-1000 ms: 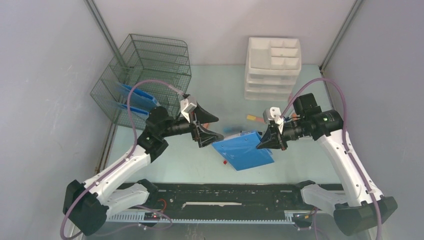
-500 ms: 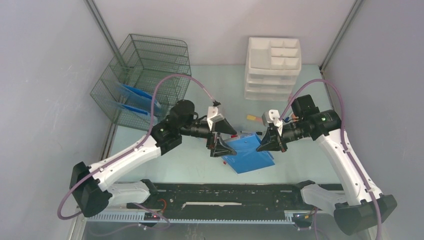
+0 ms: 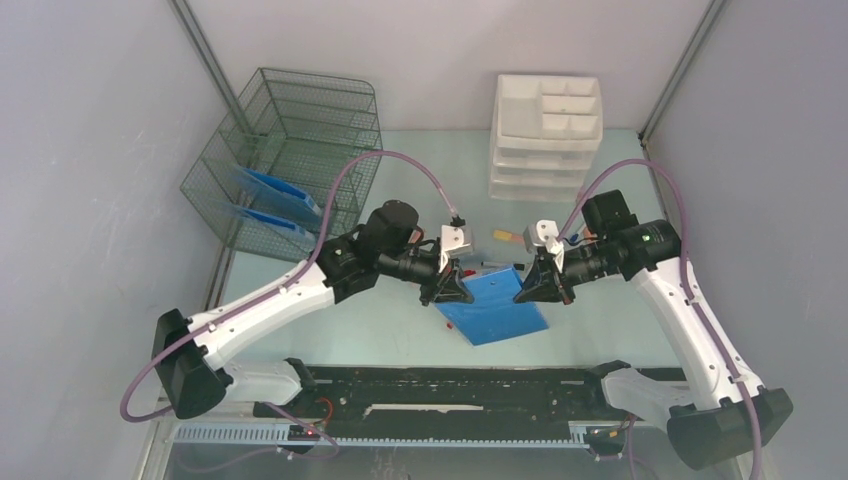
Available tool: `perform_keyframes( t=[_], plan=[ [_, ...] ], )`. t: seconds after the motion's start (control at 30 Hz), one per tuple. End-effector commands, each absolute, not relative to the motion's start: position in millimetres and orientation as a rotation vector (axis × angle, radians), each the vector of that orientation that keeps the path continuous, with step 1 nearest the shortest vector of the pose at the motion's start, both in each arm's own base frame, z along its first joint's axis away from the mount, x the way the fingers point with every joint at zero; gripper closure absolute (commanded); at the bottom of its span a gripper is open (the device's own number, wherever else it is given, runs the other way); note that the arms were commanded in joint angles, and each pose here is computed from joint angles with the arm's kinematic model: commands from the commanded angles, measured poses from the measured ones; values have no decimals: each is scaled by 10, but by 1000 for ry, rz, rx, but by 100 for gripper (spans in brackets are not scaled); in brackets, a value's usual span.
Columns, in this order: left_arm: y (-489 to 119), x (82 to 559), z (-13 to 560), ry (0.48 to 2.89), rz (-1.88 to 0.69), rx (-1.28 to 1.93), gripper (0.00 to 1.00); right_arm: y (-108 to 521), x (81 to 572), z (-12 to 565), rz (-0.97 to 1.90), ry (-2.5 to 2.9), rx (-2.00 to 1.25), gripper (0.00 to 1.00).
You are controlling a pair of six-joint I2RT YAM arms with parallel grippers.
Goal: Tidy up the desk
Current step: Pick up the folder from the center of the board.
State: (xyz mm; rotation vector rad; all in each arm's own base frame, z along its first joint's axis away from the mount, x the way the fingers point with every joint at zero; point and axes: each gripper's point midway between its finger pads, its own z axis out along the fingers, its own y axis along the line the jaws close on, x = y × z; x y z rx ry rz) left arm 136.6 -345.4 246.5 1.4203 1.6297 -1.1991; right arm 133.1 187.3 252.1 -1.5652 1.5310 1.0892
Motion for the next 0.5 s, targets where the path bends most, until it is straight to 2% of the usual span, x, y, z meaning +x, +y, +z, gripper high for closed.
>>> perform_keyframes(
  t=[0.0, 0.07, 0.17, 0.23, 0.3, 0.47],
  plan=[
    [-3413, 1400, 2690, 1562, -1130, 1405, 100, 1902, 1302, 2592, 1113, 1491, -1555, 100],
    [-3364, 1390, 2784, 1535, -1117, 1374, 100, 1897, 1310, 2608, 1116, 1493, -1540, 98],
    [-3275, 1396, 2860, 1522, -1081, 1327, 100, 1890, 1306, 2650, 1123, 1483, -1518, 65],
    [-3210, 1419, 2904, 1534, -1052, 1283, 100, 1882, 1292, 2673, 1124, 1475, -1510, 47],
    [-3138, 1446, 2939, 1555, -1022, 1237, 100, 1873, 1291, 2692, 1123, 1471, -1500, 40],
    [-2889, 1628, 3011, 1641, -873, 1072, 100, 1818, 1345, 2756, 1088, 1482, -1447, 32]
  ],
)
